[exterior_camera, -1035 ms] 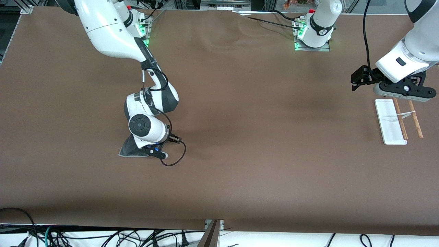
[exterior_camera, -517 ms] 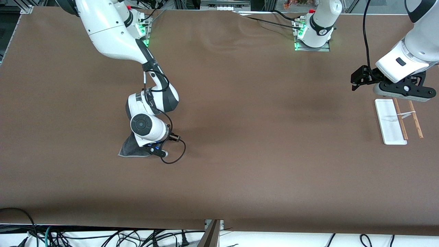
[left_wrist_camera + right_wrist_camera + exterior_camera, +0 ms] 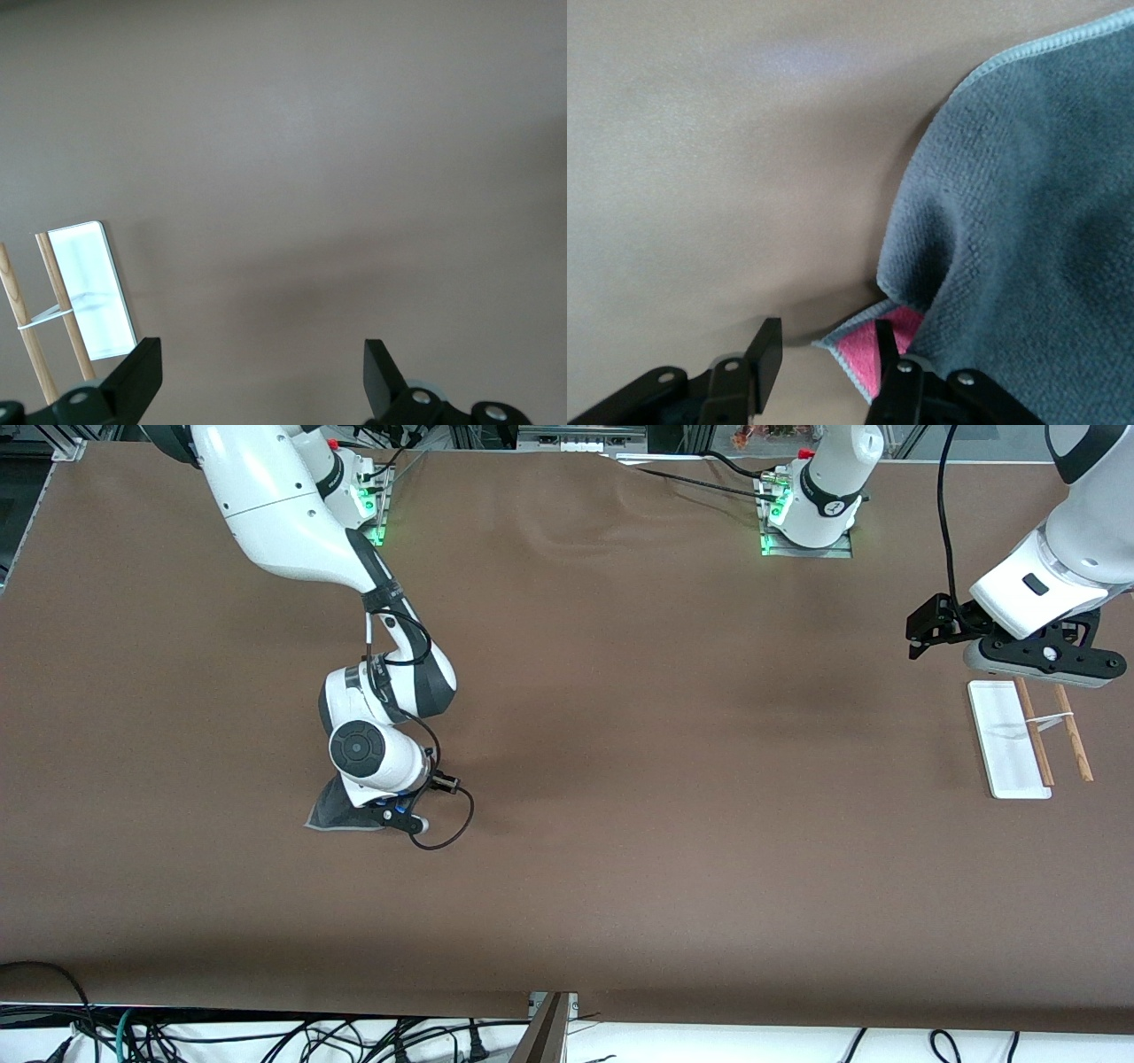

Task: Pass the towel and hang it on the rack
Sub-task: 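Close the right gripper on the towel's pink corner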

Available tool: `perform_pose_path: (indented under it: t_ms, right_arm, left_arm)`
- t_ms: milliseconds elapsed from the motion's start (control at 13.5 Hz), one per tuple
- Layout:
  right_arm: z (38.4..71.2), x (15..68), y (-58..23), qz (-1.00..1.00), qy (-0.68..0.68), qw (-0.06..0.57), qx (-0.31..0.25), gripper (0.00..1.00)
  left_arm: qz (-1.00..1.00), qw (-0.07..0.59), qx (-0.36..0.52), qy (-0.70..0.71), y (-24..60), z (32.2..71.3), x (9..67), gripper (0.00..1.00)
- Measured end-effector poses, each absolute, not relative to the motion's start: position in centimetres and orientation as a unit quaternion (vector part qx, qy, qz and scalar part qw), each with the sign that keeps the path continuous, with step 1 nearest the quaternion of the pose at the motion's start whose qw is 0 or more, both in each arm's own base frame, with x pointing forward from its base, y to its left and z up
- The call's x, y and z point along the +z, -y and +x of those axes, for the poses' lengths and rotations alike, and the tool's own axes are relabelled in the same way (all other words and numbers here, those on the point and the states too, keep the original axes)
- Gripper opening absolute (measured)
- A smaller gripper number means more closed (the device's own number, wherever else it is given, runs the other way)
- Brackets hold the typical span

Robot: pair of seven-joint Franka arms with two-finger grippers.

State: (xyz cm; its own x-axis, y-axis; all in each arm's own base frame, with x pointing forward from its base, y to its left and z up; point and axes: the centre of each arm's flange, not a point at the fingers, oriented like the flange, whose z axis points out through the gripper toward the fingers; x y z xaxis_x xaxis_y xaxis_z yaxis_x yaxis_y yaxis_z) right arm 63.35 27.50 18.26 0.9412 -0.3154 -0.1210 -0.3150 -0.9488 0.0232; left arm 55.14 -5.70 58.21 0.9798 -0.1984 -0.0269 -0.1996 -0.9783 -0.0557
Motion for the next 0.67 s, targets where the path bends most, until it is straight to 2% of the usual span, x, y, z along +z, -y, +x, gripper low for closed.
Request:
perform_pose_path:
  t_ms: [296,370,591,665]
  right_arm:
    - [63.19,17.83,-27.28,0.985,0.16,0.002,-0.059,0.46]
    - [63.19,17.82,-27.28,0.985,0.16,0.001,-0.058,0.41]
    - [63.3,17.94,-27.1,0.985,0.161,0.001,-0.056,0.07]
    - [63.3,17.95,-27.1,0.985,0.161,0.001,-0.056,0.02]
  left_arm:
    - [-0.995,0.029,0.011,-0.1,5.7,55.14,58.21,1.0]
    - [-0.995,0.029,0.011,-0.1,5.7,55.14,58.21,1.0]
    - [-0.995,0.029,0.011,-0.1,5.7,55.14,58.21,1.0]
    - [-0.995,0.029,0.011,-0.1,5.7,55.14,58.21,1.0]
